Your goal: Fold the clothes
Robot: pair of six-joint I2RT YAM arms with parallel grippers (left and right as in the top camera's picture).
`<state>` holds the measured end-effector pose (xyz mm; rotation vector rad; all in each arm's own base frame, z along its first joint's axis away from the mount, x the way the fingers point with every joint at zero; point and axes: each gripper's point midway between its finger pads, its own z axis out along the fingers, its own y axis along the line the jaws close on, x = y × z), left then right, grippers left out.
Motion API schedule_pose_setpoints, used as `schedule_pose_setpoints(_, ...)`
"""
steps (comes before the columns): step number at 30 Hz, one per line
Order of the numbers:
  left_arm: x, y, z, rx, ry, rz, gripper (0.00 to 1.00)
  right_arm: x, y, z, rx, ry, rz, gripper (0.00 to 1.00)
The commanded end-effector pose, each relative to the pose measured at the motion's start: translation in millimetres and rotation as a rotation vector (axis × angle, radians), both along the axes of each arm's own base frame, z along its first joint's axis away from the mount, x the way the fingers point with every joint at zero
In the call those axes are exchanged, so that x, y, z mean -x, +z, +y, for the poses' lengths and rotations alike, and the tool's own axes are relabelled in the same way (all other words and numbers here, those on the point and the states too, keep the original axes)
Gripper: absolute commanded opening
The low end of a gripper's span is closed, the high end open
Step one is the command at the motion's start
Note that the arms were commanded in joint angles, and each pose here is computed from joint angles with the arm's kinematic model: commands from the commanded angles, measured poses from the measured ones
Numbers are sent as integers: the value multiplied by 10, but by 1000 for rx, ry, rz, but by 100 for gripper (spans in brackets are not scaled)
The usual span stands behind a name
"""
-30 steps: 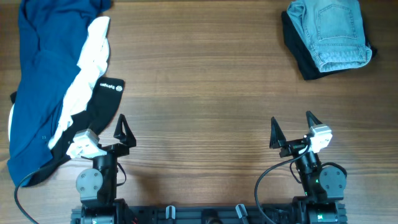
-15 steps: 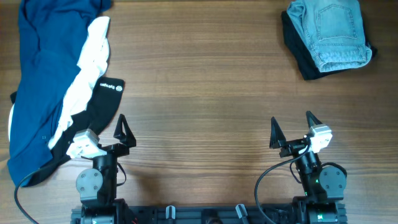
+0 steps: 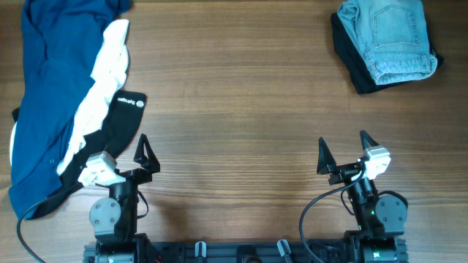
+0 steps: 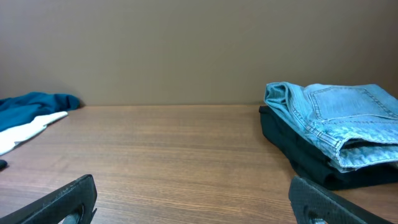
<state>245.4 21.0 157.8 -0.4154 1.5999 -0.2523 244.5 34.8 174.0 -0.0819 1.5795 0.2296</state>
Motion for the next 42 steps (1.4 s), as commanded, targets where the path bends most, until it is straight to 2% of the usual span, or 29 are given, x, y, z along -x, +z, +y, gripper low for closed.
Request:
schedule_pose_setpoints(1,-2,-10,-28,-19,-16,-1,100,-2,40,-19,-15,-14,-15,100)
schedule_pose_setpoints(4,-3,-13,-56,4,-30,-1,100,11,107,37,-47,20,-36,100)
schedule_pose_setpoints(8,-9,74,-238,11,-136,-36,100,39,195,99,-30,57,-57,100)
schedule_pose_setpoints(12,15,138,-255,9,-145,-28,100,70,438,106,72,58,-109,100)
schedule_pose_setpoints(18,37,553,-242,2,-137,8,100,-91,806,147,126,82,-59,100)
schedule_pose_setpoints(22,-91,799,-218,-36,-136,122,100,-413,1014,194,139,115,50,100)
schedule_pose_setpoints(26,-395,933,-170,-27,-134,377,100,-891,990,223,128,142,274,100)
schedule_pose_setpoints(30,-760,968,-131,-68,-167,607,100,-1189,843,359,94,234,479,100)
schedule_pose_setpoints(32,-994,964,-127,-118,-216,728,100,-1324,696,507,47,328,608,100)
schedule_pose_setpoints(36,-1391,753,-43,-194,-259,818,100,-1348,707,919,-120,587,626,100)
schedule_pose_setpoints(39,-1499,507,265,-152,-196,872,100,-1439,504,892,-162,551,695,100)
schedule_pose_setpoints(42,-1452,263,972,-76,-32,935,99,-1496,275,821,-156,495,761,100)
